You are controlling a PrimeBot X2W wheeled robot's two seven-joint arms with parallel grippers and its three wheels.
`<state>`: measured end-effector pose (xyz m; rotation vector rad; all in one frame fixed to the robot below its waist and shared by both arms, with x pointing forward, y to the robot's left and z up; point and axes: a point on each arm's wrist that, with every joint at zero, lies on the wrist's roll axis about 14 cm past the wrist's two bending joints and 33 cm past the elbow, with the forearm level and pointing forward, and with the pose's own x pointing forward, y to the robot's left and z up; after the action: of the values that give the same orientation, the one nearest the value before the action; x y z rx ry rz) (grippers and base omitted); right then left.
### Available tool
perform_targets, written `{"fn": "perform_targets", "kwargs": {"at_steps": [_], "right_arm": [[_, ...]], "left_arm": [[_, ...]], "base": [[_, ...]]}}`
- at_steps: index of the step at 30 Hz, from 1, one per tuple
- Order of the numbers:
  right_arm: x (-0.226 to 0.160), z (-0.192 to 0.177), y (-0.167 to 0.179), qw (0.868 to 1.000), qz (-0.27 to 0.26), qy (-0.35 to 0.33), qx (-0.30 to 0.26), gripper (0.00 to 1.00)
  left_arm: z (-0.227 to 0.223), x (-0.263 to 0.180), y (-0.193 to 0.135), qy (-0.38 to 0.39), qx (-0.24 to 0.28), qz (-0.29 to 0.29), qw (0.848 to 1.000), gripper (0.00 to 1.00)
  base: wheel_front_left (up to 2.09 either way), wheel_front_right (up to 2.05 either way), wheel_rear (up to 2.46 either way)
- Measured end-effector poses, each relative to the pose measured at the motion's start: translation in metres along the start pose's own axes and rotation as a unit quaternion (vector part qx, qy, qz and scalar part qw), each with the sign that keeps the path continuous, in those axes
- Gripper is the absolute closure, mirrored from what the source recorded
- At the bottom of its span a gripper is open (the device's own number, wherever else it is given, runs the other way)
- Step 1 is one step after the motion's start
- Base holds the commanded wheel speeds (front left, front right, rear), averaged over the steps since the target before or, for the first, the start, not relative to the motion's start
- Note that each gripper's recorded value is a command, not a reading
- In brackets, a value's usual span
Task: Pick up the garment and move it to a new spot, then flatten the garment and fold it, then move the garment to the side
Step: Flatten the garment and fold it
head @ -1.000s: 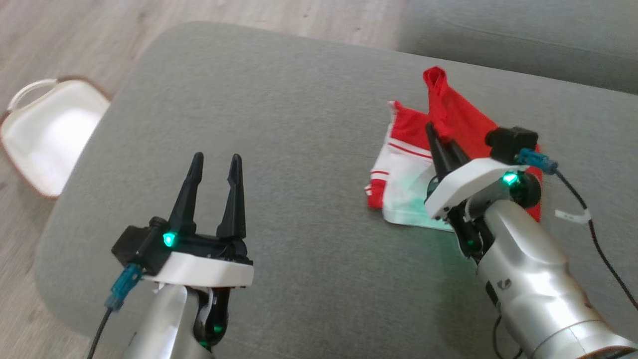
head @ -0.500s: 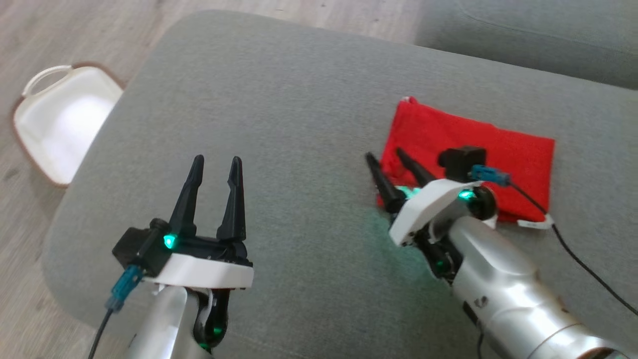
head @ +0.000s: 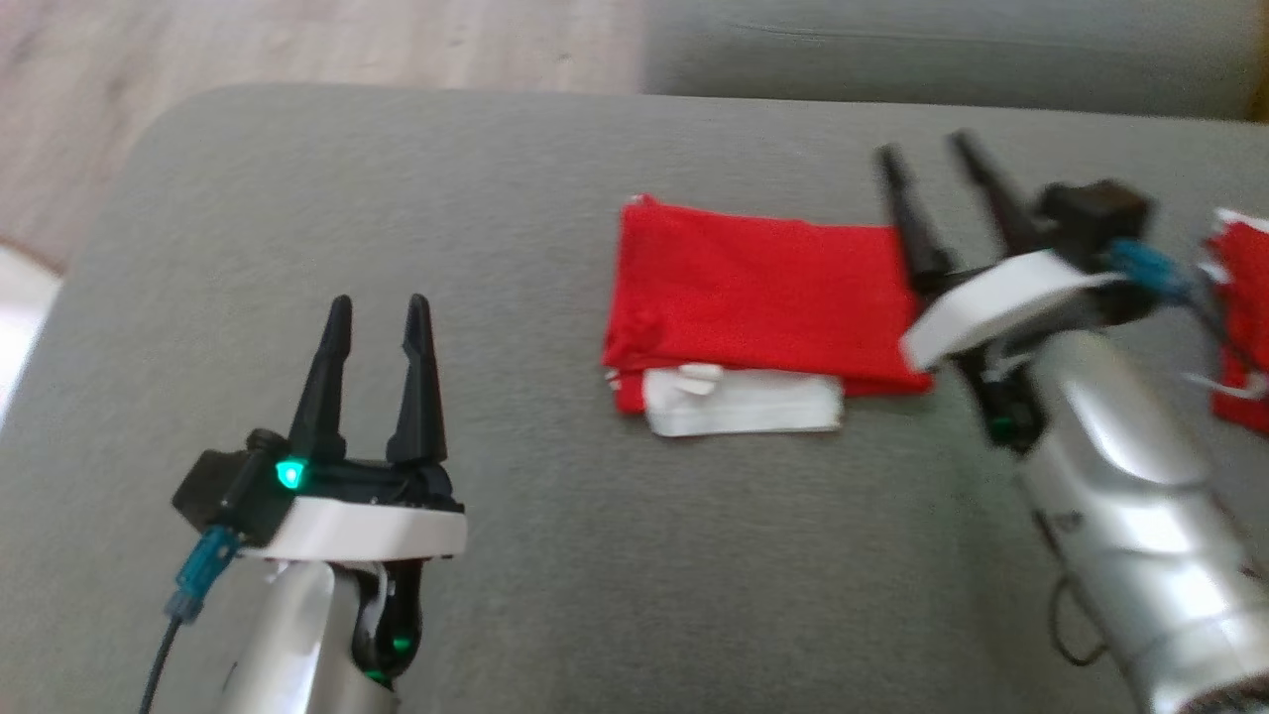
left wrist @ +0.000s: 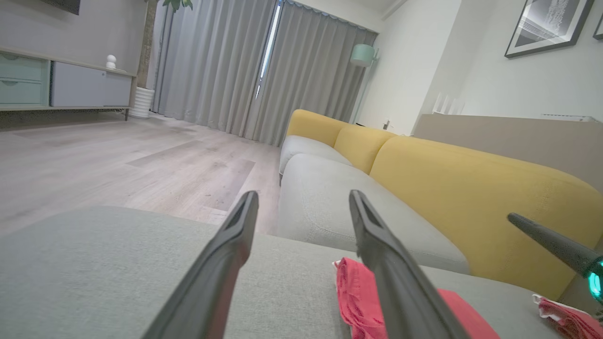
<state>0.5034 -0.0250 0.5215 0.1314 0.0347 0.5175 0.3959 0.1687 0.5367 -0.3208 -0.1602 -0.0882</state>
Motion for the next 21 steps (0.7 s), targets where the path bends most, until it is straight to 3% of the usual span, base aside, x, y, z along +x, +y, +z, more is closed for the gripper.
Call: {"fn": "perform_targets", "kwargs": {"at_steps": [3, 8, 15, 21], "right_arm": [[-0.027, 0.013, -0.041, 0.998, -0.055, -0.025, -0.032, 0.0], [-0.085, -0.006, -0.079, 0.989, -0.142, -0.025, -0.028, 0.0], [-0.135, -0.019, -0.081, 0.98, -0.197, -0.035, -0.011, 0.0], [-0.143, -0.019, -0.081, 0.978, -0.203, -0.036, -0.012, 0.0]], "left_arm": [[-0.002, 0.009, -0.01, -0.001, -0.006, -0.014, 1.0, 0.0], [-0.008, 0.019, -0.026, 0.004, -0.007, -0.039, 0.999, 0.0], [-0.028, 0.011, -0.031, 0.033, -0.007, -0.045, 0.998, 0.0], [-0.033, 0.007, -0.03, 0.041, -0.008, -0.042, 0.998, 0.0]], "base": [[0.0, 0.0, 0.0], [0.0, 0.0, 0.0], [0.0, 0.0, 0.0], [0.0, 0.0, 0.0]]}}
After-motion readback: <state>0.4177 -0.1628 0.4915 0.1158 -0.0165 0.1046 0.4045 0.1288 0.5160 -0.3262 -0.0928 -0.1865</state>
